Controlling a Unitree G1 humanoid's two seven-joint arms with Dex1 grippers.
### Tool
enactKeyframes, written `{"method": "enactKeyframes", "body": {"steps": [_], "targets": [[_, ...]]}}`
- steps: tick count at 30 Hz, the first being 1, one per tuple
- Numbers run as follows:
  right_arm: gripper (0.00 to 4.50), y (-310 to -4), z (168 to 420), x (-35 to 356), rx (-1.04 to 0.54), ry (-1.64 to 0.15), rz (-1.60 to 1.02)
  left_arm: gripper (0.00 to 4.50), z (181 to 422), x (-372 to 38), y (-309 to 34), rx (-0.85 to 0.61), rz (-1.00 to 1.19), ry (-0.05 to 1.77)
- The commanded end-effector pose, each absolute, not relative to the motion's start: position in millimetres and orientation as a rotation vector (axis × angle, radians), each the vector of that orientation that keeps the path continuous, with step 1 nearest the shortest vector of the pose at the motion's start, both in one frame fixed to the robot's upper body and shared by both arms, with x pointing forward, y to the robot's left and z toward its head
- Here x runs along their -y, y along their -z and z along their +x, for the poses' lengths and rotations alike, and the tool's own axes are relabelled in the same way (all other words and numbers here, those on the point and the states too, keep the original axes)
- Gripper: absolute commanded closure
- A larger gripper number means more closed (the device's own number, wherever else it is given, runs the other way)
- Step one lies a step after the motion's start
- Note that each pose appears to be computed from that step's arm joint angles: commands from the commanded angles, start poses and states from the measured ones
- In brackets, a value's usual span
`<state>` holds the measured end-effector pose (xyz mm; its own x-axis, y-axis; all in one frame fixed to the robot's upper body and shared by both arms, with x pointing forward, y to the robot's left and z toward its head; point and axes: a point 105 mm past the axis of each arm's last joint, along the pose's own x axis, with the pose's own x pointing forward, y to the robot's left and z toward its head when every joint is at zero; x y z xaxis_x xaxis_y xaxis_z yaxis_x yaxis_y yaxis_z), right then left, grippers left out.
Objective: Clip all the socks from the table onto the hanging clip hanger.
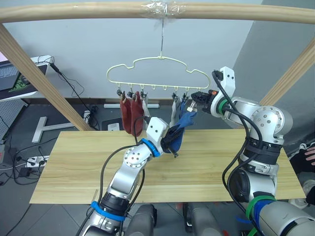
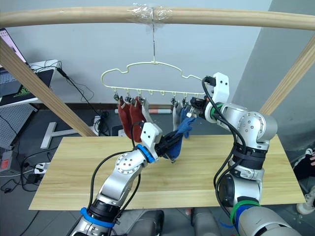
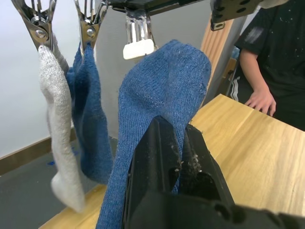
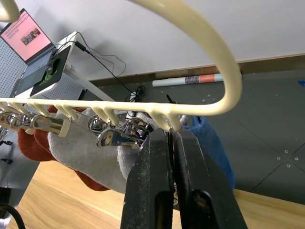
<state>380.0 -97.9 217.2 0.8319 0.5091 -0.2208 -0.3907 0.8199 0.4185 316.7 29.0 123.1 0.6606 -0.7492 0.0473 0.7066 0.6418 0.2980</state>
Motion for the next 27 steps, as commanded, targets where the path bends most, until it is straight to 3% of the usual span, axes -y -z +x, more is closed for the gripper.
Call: {"method": "enactKeyframes", "body": {"steps": [1, 27], "targets": [[4.5, -233.8, 379.0, 96.2, -0.284, -0.504, 0.391, 4.48, 312.6, -23.9, -137.3, 0.25, 0.28, 0.845], [4.5, -232.0, 375.7, 94.9, -0.326, -0.496, 0.492, 4.48, 332.7, -18.9, -148.8, 0.35, 0.331, 0.794]]}}
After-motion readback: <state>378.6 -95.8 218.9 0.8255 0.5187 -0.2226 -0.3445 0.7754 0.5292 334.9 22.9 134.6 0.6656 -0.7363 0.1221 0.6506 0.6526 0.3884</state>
